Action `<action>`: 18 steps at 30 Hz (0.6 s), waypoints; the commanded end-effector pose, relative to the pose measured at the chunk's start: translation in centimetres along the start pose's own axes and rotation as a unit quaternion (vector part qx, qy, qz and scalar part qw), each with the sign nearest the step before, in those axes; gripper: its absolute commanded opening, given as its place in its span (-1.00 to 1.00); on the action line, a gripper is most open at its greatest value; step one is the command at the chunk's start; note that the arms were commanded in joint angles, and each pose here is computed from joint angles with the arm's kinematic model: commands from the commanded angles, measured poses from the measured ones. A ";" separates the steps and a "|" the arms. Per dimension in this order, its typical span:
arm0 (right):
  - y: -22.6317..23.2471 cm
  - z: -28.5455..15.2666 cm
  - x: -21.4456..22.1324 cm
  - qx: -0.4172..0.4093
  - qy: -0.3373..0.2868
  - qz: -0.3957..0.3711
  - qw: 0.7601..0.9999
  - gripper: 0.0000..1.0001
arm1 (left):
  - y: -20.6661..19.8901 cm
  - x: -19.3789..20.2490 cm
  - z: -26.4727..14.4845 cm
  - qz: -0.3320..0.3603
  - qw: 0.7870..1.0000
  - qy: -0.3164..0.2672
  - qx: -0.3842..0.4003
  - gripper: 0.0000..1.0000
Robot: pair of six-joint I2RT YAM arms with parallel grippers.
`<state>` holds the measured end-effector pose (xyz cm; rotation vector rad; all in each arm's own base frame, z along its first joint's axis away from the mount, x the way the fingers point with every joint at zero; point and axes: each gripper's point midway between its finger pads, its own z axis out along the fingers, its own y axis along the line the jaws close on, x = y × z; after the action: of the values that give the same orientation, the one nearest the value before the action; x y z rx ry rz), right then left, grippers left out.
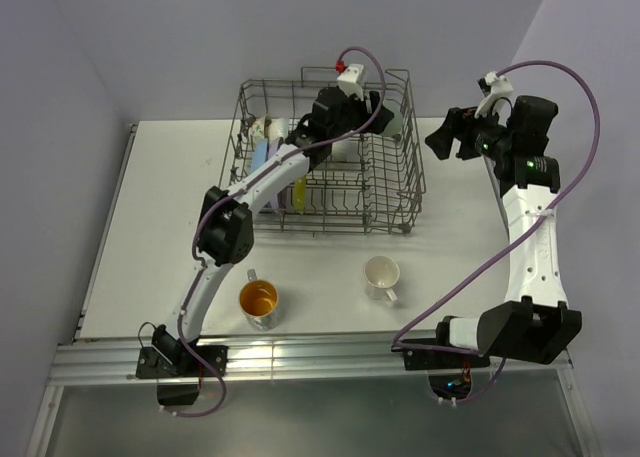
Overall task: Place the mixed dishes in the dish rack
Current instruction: Place the cup upside down on the dish rack
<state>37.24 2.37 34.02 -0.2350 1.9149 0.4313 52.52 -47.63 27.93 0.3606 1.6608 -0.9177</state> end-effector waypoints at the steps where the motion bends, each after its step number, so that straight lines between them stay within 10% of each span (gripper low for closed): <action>1: -0.7 0.4 1.0 0.004 0.012 0.012 1.000 0.71 | -1.5 -4.1 1.0 0.046 0.995 -0.093 0.004 -1.00; 18: -1.2 1.5 2.1 -0.008 0.019 0.054 0.998 0.71 | 1.2 2.4 4.4 0.110 0.990 -0.085 -0.037 -1.00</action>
<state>37.87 1.94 30.78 -0.1561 2.0004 0.5019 55.44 -50.43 21.43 0.3915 1.5802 -0.7177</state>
